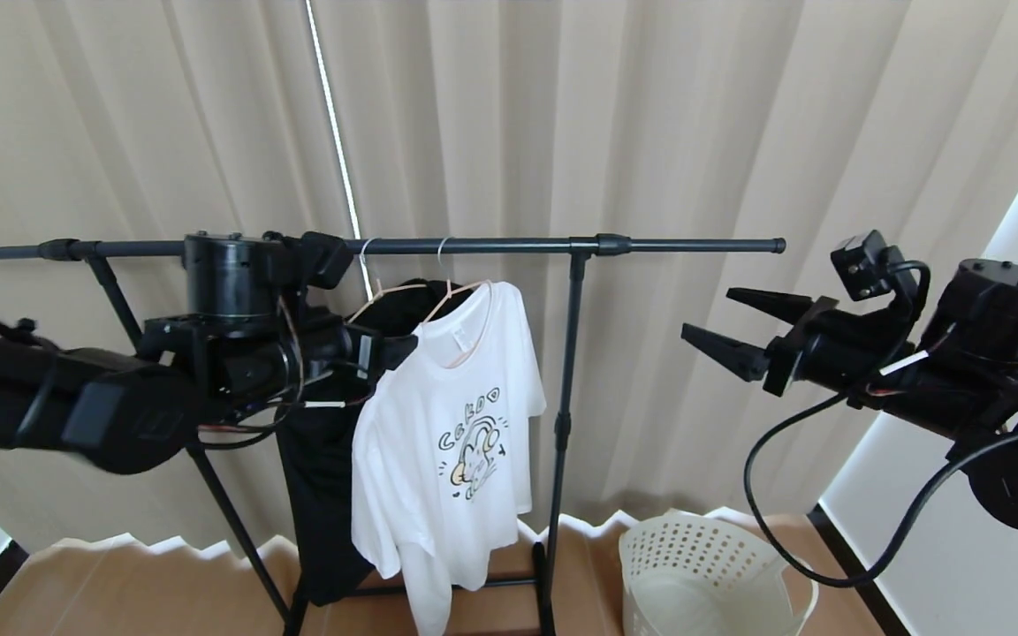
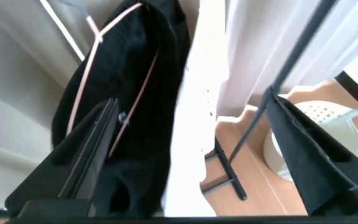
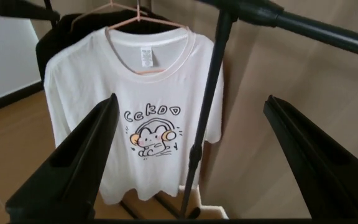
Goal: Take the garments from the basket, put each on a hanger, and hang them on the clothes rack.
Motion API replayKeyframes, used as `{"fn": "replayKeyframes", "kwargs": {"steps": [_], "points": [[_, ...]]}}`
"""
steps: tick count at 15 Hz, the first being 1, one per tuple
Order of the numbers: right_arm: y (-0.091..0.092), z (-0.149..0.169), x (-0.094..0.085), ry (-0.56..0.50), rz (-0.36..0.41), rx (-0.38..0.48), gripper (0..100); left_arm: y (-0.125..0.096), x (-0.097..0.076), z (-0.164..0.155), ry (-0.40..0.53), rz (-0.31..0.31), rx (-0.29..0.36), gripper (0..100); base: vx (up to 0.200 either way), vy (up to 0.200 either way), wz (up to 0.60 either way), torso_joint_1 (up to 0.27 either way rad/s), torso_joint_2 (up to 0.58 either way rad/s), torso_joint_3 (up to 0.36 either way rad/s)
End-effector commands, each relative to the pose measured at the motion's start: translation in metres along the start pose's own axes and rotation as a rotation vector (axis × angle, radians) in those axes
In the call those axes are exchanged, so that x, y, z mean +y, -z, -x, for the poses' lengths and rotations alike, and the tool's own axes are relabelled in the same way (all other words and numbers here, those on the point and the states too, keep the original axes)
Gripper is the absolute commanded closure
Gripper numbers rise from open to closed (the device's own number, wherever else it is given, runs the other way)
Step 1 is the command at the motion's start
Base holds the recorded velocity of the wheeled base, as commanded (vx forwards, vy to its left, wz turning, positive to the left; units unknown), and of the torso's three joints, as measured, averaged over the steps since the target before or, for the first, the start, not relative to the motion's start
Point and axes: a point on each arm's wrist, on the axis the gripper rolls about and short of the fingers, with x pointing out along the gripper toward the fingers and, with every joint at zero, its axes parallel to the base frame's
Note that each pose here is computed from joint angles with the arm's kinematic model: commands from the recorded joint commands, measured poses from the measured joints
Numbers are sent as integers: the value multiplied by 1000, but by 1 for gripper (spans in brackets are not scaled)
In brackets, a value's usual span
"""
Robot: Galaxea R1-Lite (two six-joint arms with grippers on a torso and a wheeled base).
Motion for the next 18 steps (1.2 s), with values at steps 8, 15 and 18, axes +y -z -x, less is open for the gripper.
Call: {"fn": "replayKeyframes", "kwargs": {"steps": [8,15,18], "points": [[18,194,126,229,-82,94,0,142,-14,227,69,4,-39,0,0,0,0,0,0,0],[89,261,162,355,-164,232,0,198,-24,273,222,81,109,0,0,0,0,0,0,0],[89,267,163,463,-201,149,0,202,-22,280,72,77,34,0,0,0,0,0,0,0]]}}
